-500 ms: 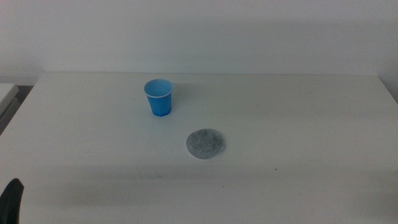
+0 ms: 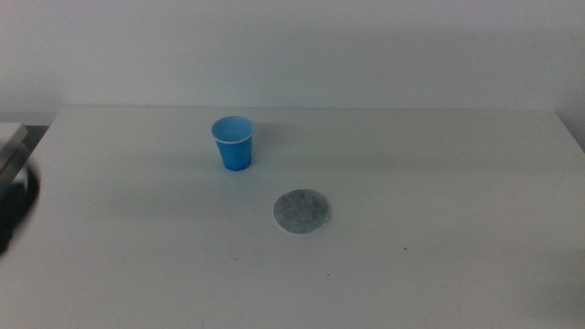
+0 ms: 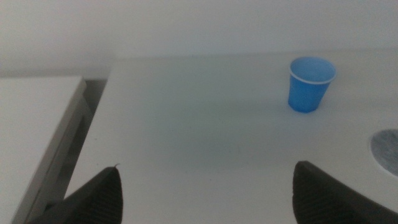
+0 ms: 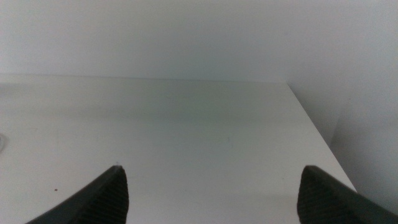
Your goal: Place an empty cup on a cup mat.
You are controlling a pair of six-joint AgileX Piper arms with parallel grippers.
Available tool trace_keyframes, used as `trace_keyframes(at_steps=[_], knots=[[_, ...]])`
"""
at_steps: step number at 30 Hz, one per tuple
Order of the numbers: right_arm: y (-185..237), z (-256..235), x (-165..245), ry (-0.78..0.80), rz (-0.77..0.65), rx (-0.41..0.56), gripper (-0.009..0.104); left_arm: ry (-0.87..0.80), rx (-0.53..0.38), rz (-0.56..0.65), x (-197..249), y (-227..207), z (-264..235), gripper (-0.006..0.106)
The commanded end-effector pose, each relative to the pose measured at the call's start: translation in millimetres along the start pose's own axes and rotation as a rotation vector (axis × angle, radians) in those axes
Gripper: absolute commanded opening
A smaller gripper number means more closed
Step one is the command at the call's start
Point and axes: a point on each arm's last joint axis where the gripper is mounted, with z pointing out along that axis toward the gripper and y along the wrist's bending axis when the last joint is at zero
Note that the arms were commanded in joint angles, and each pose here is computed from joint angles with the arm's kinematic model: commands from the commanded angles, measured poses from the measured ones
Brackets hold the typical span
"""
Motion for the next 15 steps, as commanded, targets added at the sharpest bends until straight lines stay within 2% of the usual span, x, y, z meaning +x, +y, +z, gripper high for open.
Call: trace_keyframes(at_steps=[1,3,11,15], knots=[[0.0,-0.1,0.2,-0.008,-0.01,-0.001,0.093,0.096,0.013,-0.024,-28.2,-1.7,11.8,0.094],[0.0,-0.1,0.2,-0.008,-0.01,-0.001,0.093,0.146,0.026,-0.037,-50.7,-3.2,23.6,0.094],[0.0,-0.1,0.2,-0.008,-0.01,-0.001,0.093,0.3,0.118,0.049,-130.4,-21.1,104.8,0.094],[0.0,-0.1,0.2,-0.008,-0.01,-0.001,0.093,0.416,0.09,0.048,-150.7,-43.1,143.4,0.094]])
